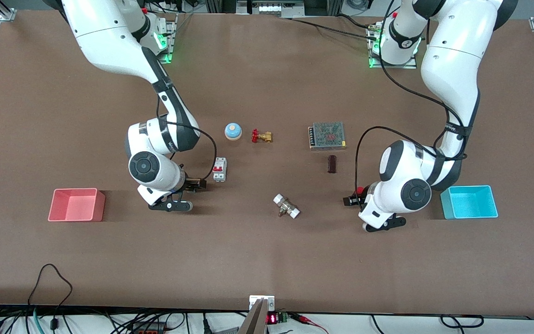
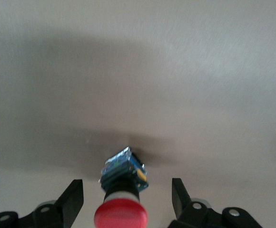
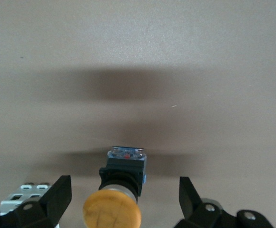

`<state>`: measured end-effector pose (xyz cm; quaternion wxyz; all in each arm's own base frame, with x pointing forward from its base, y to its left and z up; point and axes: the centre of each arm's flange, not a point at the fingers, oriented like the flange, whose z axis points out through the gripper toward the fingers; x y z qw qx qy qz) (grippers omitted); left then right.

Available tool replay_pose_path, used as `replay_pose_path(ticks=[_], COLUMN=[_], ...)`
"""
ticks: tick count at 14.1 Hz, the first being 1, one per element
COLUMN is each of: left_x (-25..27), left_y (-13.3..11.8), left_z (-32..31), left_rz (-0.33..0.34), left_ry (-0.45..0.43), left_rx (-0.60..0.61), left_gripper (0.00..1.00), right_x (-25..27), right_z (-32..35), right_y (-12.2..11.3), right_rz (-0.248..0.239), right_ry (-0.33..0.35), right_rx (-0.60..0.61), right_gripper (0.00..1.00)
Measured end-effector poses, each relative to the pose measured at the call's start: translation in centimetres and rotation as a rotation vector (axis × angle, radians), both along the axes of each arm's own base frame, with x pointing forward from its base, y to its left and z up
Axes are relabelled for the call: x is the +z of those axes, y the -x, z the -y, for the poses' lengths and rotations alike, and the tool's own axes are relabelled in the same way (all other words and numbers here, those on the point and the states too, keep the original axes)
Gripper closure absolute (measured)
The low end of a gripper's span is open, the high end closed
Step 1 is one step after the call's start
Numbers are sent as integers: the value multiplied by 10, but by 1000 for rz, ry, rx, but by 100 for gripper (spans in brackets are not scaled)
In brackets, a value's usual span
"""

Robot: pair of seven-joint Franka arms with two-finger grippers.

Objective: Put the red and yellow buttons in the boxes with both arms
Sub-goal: 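Lower and close the right gripper on the yellow button while the left grasps red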

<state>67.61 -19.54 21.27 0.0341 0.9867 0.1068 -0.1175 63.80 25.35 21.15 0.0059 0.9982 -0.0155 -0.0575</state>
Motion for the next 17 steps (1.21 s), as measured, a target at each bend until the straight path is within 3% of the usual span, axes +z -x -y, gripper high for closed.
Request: replay_pose_path(ticks=[3,5,6,11,14,17], left_x=[-2,-1,0,4,5,13], left_y=[5,6,5,2,1,-3], left_z=[4,4,4,1,0,-5], left_rz=[-32,-37,-35,-25,-23,-8], left_ry=[-7,-9,-9,-10,-10,-10], left_rx=[-11,-11,-10,-6,-4,4], left_gripper=[20,37,41,52,62,62], right_x=[-7,-8,-8,-9,-8,-3], right_z=[1,0,0,-1,-1,-2], right_y=[2,2,2,3,2,-2], right_rz=[-10,-12,-12,-13,-11,9], right_ry=[5,5,5,5,4,-3], right_rx=[-2,-2,-2,-1,-1,-1], right_gripper=[0,4,4,57,57,57])
